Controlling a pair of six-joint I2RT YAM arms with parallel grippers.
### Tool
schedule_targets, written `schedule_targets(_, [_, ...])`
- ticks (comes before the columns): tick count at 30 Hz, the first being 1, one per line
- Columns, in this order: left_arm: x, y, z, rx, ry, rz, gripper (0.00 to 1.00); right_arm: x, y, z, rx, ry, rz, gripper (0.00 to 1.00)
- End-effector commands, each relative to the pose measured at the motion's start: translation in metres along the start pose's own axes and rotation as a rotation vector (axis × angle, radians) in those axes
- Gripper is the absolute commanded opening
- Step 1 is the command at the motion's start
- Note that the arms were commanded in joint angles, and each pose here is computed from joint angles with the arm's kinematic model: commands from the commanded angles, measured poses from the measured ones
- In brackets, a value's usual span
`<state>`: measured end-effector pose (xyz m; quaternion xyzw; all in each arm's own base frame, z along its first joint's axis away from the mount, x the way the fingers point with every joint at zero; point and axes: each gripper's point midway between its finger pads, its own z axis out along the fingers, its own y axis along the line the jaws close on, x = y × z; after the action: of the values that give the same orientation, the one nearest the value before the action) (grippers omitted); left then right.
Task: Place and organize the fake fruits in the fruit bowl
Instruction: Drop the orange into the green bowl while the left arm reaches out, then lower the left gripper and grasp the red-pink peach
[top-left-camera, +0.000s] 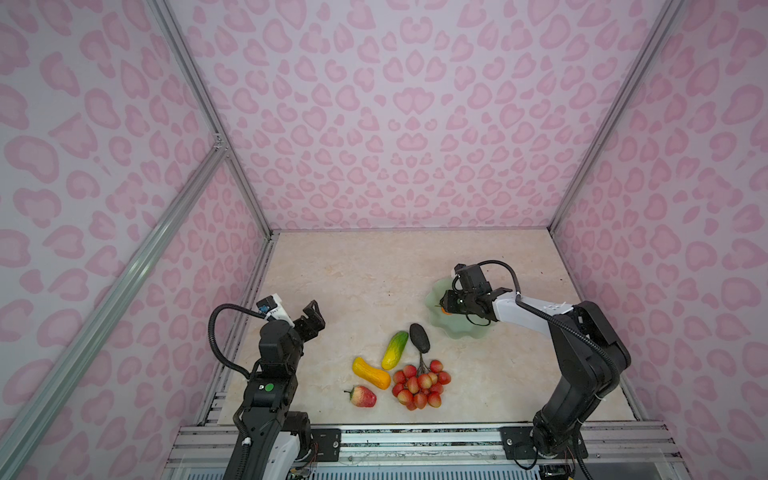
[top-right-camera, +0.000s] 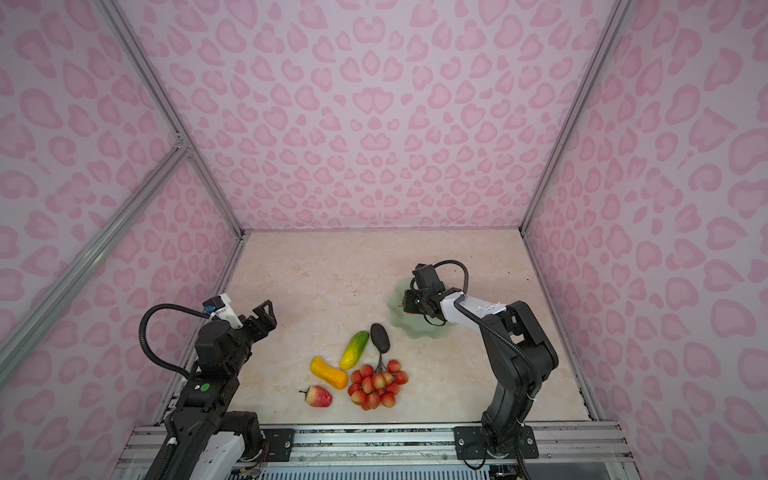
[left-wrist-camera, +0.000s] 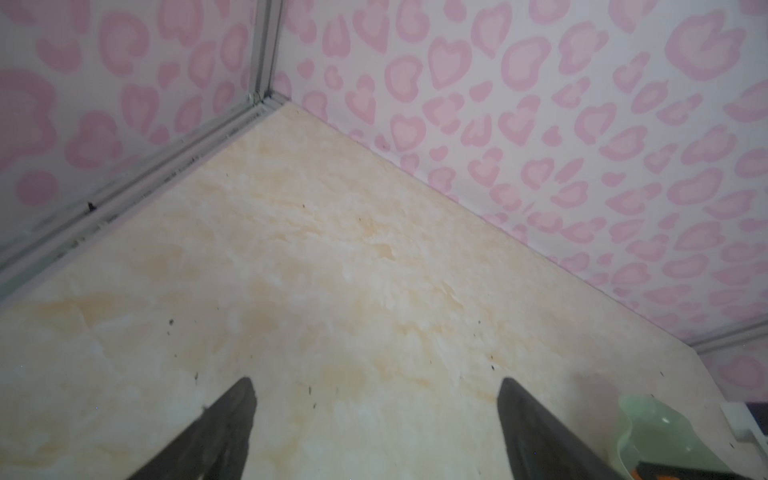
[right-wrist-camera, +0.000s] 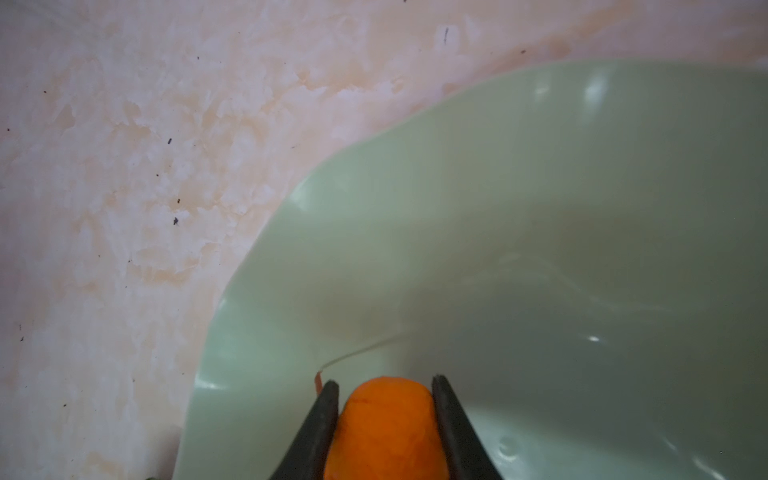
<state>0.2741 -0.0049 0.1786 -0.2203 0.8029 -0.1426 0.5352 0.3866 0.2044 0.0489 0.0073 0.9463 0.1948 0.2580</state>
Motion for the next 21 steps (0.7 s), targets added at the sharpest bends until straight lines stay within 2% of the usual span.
schedule_targets(1, [0.054, -0.006, -0.011, 0.048, 0.256, -0.119, 0.9, -0.002, 0.004, 0.009, -0.049, -0.009, 0.009, 0.35])
schedule_targets(5, [0.077, -0.018, -0.027, 0.091, 0.339, -0.165, 0.85, -0.001, 0.0, 0.015, -0.049, -0.003, 0.025, 0.44])
schedule_targets(10, [0.107, -0.011, -0.047, 0.058, 0.441, -0.186, 0.83, -0.015, -0.004, -0.001, -0.041, -0.066, 0.028, 0.6])
schedule_targets(15, [0.133, -0.012, -0.061, 0.067, 0.523, -0.221, 0.8, -0.044, -0.011, -0.038, -0.02, -0.19, 0.03, 0.81])
schedule_targets(21, [0.163, -0.014, -0.071, 0.062, 0.624, -0.179, 0.78, -0.073, -0.013, -0.089, -0.008, -0.347, 0.015, 0.94])
